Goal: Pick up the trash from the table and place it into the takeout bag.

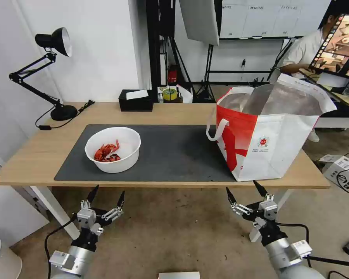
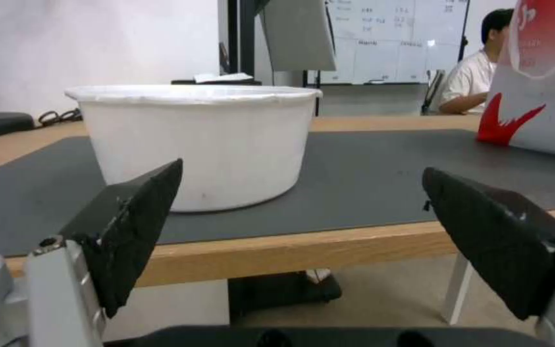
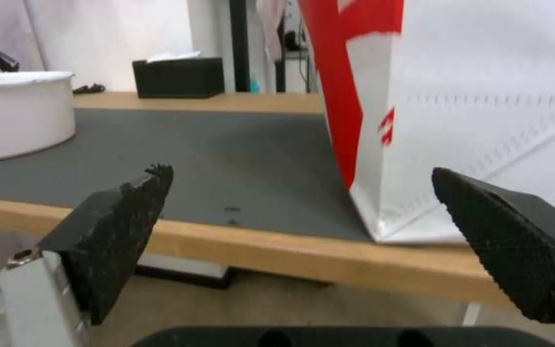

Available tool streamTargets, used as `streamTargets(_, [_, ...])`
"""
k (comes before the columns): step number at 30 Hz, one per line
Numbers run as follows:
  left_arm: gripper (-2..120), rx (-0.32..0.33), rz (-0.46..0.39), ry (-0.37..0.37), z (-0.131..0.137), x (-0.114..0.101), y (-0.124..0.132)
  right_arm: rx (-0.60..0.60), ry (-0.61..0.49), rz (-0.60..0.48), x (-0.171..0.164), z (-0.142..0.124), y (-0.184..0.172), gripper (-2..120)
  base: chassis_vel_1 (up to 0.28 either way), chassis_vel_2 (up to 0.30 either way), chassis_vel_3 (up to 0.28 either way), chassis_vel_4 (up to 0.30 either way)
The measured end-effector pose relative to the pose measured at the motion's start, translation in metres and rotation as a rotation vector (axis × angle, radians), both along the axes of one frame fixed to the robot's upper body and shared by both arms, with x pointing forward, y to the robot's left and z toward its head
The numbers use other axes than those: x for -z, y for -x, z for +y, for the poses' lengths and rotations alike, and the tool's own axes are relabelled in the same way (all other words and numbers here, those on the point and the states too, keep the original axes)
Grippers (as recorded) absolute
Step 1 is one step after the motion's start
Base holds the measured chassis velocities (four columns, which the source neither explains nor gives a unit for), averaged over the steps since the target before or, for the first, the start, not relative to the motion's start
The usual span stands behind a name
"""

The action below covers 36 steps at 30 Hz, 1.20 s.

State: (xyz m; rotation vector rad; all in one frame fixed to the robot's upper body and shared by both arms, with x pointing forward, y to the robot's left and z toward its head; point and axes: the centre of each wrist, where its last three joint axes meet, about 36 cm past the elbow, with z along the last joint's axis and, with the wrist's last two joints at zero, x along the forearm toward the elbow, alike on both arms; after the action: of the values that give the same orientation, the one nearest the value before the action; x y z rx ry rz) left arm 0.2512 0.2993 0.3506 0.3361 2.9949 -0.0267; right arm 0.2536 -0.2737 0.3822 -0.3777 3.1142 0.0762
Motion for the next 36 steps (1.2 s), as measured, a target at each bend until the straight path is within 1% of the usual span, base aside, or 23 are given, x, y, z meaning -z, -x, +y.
streamTargets(7, [100,-0.001,0.001,0.0,0.001,0.002,-0.002,0.003,-0.011,0.021,0.004,0.006,-0.002,100,0.0,0.0,0.0,0.0])
streamTargets(14, [100,-0.009,0.003,0.001,0.003,0.006,-0.004,0.003,-0.01,0.021,0.004,0.006,-0.003,100,0.0,0.0,0.0,0.0])
streamTargets(17, [100,-0.018,-0.011,0.001,0.008,0.003,-0.009,0.003,-0.009,0.021,0.004,0.006,-0.003,100,0.0,0.0,0.0,0.0])
streamTargets(19, [100,-0.022,-0.041,-0.005,0.02,-0.01,-0.02,0.003,-0.009,0.02,0.004,0.006,-0.003,100,0.0,0.0,0.0,0.0])
streamTargets(20, [100,-0.022,-0.041,-0.005,0.02,-0.01,-0.02,0.003,-0.009,0.02,0.004,0.006,-0.003,100,0.0,0.0,0.0,0.0])
streamTargets(23, [100,-0.028,-0.066,-0.018,0.042,-0.035,-0.04,0.003,-0.008,0.02,0.004,0.006,-0.003,100,0.0,0.0,0.0,0.0])
streamTargets(24, [100,-0.028,-0.066,-0.018,0.042,-0.035,-0.04,0.003,-0.008,0.02,0.004,0.006,-0.003,100,0.0,0.0,0.0,0.0])
streamTargets(27, [100,-0.037,-0.061,-0.004,0.06,-0.064,-0.067,0.003,-0.008,0.019,0.004,0.006,-0.003,100,0.0,0.0,0.0,0.0])
streamTargets(28, [100,-0.037,-0.061,-0.004,0.06,-0.064,-0.067,0.003,-0.008,0.019,0.004,0.006,-0.003,100,0.0,0.0,0.0,0.0])
streamTargets(29, [100,-0.033,-0.059,-0.004,0.065,-0.074,-0.078,0.002,-0.008,0.019,0.004,0.006,-0.003,100,0.0,0.0,0.0,0.0])
streamTargets(30, [100,-0.032,-0.045,-0.001,0.07,-0.087,-0.091,0.002,-0.008,0.019,0.003,0.006,-0.003,100,0.0,0.0,0.0,0.0])
streamTargets(31, [100,-0.032,-0.045,-0.001,0.07,-0.087,-0.091,0.002,-0.008,0.019,0.003,0.006,-0.003,100,0.0,0.0,0.0,0.0])
streamTargets(33, [100,-0.027,0.005,0.012,0.074,-0.104,-0.105,0.002,-0.008,0.019,0.003,0.006,-0.003,100,0.0,0.0,0.0,0.0])
streamTargets(34, [100,-0.027,0.005,0.012,0.074,-0.104,-0.105,0.002,-0.008,0.019,0.003,0.006,-0.003,100,0.0,0.0,0.0,0.0])
streamTargets(36, [100,-0.021,0.071,0.029,0.077,-0.122,-0.12,0.002,-0.007,0.018,0.003,0.006,-0.003,100,0.0,0.0,0.0,0.0])
